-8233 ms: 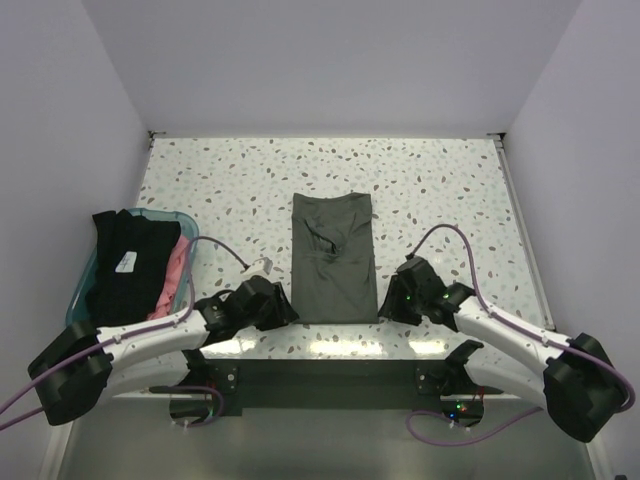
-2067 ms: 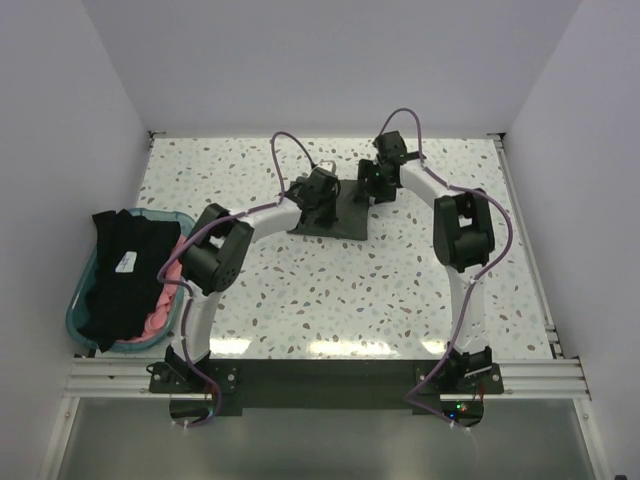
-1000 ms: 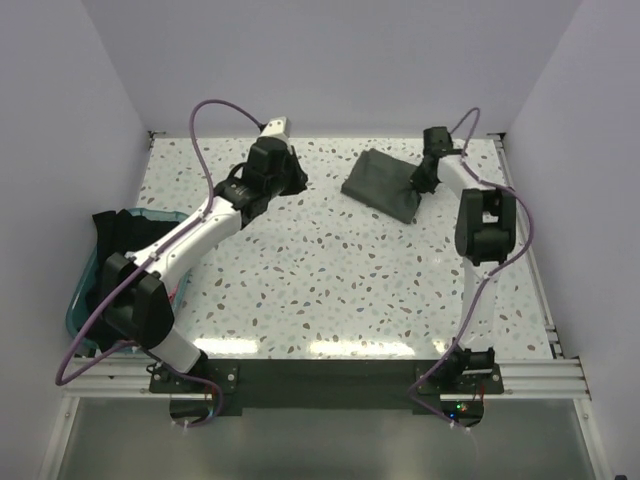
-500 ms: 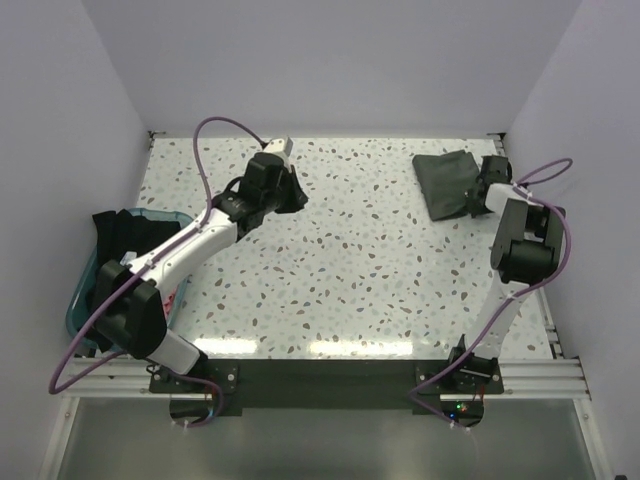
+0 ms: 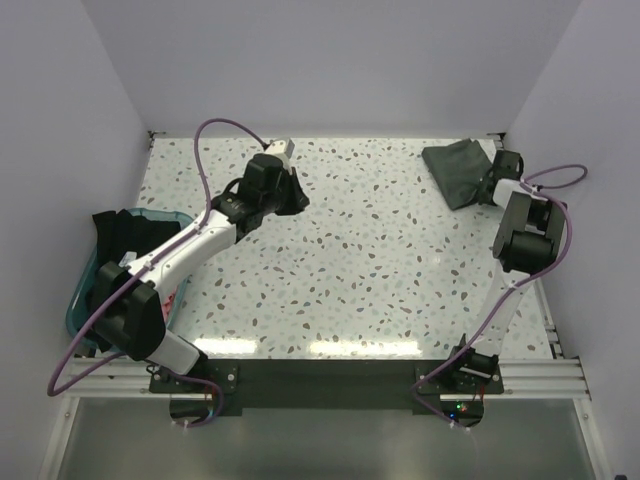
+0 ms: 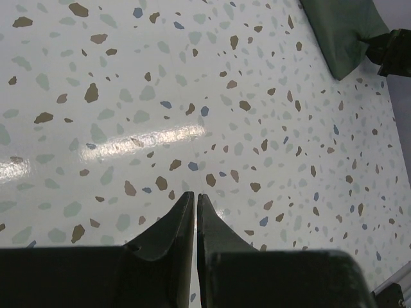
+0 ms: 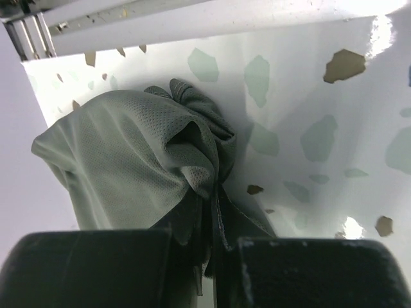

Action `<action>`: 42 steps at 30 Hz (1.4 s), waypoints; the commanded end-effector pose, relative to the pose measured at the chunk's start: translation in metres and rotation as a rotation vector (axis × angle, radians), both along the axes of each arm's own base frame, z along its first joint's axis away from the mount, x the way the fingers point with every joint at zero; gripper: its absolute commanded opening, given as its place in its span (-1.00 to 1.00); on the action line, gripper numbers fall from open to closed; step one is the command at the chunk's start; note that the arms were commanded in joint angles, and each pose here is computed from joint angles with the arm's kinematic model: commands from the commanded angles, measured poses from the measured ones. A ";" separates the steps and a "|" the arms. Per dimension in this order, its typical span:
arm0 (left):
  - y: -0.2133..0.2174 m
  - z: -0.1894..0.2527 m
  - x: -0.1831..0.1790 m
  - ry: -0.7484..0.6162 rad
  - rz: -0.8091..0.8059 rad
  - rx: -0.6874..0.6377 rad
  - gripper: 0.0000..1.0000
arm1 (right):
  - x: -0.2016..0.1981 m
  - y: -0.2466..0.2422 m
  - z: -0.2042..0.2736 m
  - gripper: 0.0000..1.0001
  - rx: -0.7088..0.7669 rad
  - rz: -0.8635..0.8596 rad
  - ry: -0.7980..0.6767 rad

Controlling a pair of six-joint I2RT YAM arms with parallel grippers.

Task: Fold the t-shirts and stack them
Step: Neatly place the folded tshirt to the corner, then reset both grippers

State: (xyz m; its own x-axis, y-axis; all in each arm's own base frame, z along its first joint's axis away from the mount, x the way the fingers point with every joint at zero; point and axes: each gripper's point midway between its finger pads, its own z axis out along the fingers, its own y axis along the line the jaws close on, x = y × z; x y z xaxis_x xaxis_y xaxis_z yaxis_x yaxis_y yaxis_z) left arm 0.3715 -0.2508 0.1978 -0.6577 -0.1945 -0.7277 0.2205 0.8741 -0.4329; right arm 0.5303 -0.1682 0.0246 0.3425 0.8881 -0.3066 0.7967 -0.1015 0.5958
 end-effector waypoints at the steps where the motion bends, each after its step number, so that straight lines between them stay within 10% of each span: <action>1: 0.000 0.013 0.003 -0.050 -0.022 0.003 -0.79 | 0.008 -0.021 -0.004 -1.00 0.012 -0.114 -0.068; 8: -0.002 0.012 0.003 -0.046 -0.029 -0.005 -0.80 | 0.010 -0.015 0.008 -0.88 -0.001 -0.039 -0.068; 17: 0.002 0.027 -0.003 -0.072 -0.024 -0.017 -0.78 | -0.012 -0.005 0.056 0.97 -0.154 0.102 0.010; 33: 0.017 0.032 -0.022 -0.092 0.002 -0.039 -0.69 | -0.064 0.080 0.064 0.97 -0.234 0.424 0.182; 42: 0.037 0.007 -0.043 -0.074 0.060 -0.038 -0.66 | -0.128 0.284 0.061 0.97 -0.465 1.012 0.257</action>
State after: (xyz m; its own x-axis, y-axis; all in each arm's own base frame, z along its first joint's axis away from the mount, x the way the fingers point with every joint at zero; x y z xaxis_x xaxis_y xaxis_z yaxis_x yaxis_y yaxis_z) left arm 0.3274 -0.2215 0.1886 -0.6476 -0.1979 -0.7358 0.2175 0.8775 -0.4275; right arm 0.4344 0.0796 0.0753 -0.4749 0.6710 -0.5694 0.6229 0.7133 0.3211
